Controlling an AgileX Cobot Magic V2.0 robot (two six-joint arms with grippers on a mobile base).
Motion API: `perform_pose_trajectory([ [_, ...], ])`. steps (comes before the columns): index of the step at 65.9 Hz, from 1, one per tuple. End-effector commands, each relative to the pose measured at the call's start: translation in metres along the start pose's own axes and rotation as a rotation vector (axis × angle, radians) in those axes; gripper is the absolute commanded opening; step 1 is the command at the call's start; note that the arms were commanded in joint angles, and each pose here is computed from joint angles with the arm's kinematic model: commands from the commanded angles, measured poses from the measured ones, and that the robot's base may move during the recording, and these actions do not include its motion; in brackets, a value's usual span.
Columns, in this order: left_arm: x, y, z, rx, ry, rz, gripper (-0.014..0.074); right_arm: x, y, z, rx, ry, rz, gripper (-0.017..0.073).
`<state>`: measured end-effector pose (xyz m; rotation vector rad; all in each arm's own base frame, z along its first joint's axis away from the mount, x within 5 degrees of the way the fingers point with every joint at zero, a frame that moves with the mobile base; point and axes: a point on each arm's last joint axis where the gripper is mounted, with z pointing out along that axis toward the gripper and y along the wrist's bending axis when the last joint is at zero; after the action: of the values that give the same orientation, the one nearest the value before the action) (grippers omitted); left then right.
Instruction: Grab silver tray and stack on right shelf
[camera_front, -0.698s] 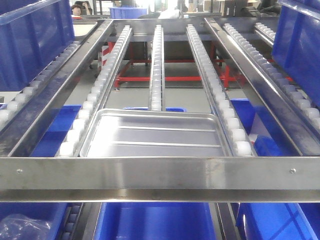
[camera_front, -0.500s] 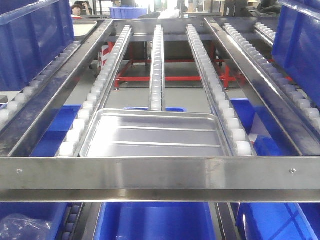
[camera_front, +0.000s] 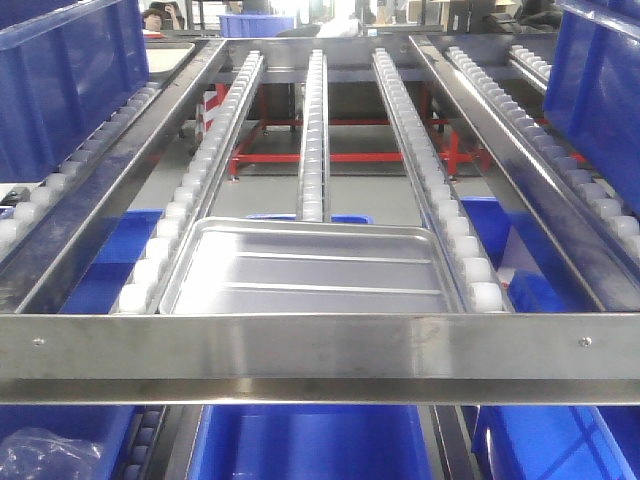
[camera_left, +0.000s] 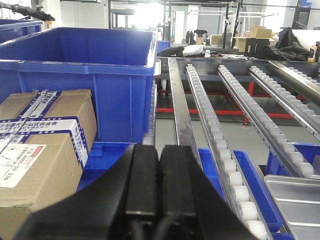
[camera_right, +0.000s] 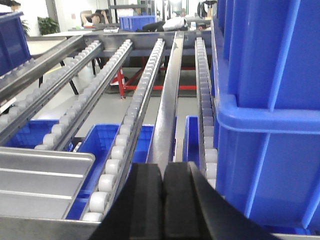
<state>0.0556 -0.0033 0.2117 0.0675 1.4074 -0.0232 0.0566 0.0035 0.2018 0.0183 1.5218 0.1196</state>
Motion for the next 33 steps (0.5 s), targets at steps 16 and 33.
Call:
perform_pose_trajectory([
  [16, -0.004, 0.001, -0.001, -0.008, -0.075, -0.015, -0.0082, -0.012, 0.002, -0.002, -0.02, -0.135, -0.028, 0.0053],
  [33, -0.028, 0.0, -0.003, 0.011, 0.111, -0.011, -0.0082, -0.04, 0.003, 0.006, -0.002, -0.04, -0.028, 0.0053],
])
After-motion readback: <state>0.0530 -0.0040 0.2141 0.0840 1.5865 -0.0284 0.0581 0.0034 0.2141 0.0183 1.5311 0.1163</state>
